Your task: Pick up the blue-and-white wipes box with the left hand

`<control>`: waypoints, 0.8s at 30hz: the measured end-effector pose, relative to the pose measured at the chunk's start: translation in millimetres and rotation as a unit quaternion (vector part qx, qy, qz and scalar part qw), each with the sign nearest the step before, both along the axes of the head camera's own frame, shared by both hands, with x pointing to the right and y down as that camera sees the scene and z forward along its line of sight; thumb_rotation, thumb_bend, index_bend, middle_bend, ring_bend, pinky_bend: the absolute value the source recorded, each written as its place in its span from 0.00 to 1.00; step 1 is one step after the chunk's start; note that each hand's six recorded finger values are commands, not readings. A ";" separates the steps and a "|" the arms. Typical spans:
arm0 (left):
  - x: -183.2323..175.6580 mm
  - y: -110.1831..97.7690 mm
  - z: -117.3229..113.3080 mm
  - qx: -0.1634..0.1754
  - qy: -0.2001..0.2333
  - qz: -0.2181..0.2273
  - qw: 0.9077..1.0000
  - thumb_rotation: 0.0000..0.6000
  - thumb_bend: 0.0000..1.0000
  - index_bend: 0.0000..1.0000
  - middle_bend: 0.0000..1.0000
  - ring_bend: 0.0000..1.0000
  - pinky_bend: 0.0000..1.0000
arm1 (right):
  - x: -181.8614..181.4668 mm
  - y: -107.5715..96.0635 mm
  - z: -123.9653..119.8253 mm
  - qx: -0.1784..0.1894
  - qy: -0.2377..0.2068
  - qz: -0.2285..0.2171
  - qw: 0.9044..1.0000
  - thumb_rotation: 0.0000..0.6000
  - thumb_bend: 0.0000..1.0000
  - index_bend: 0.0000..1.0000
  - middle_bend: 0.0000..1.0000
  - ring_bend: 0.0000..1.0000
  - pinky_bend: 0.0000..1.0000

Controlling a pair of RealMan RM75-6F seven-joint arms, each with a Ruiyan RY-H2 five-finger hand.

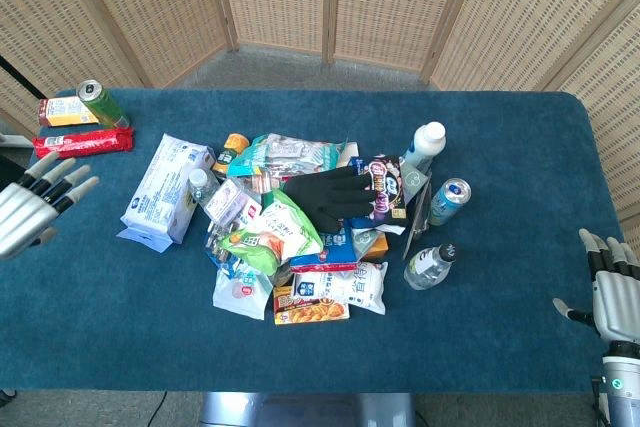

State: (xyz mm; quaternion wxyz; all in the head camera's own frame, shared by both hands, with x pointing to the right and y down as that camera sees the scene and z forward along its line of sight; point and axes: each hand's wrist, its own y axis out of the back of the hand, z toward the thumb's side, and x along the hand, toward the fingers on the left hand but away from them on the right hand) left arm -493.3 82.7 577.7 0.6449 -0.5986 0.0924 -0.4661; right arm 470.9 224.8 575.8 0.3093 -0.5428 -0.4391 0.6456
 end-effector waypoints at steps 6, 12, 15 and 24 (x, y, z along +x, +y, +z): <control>33.0 -30.1 41.9 -0.015 -0.048 0.067 0.997 1.00 0.00 0.00 0.00 0.00 0.00 | 1.0 -0.2 0.5 0.000 0.001 0.001 1.000 1.00 0.00 0.00 0.00 0.00 0.00; 53.6 -42.4 67.8 -0.020 -0.078 0.094 0.992 1.00 0.00 0.00 0.00 0.00 0.00 | 1.9 -0.3 -0.7 0.002 0.000 0.003 1.000 1.00 0.00 0.00 0.00 0.00 0.00; 61.6 -49.6 72.0 -0.013 -0.074 0.090 0.993 1.00 0.00 0.00 0.00 0.00 0.00 | 2.6 -0.3 -1.5 0.002 -0.001 0.005 1.000 1.00 0.00 0.00 0.00 0.00 0.00; 86.2 -68.7 81.9 -0.001 -0.085 0.107 0.991 1.00 0.00 0.00 0.00 0.00 0.01 | 5.1 -0.4 -1.3 0.001 -0.002 0.010 1.000 1.00 0.00 0.00 0.00 0.00 0.00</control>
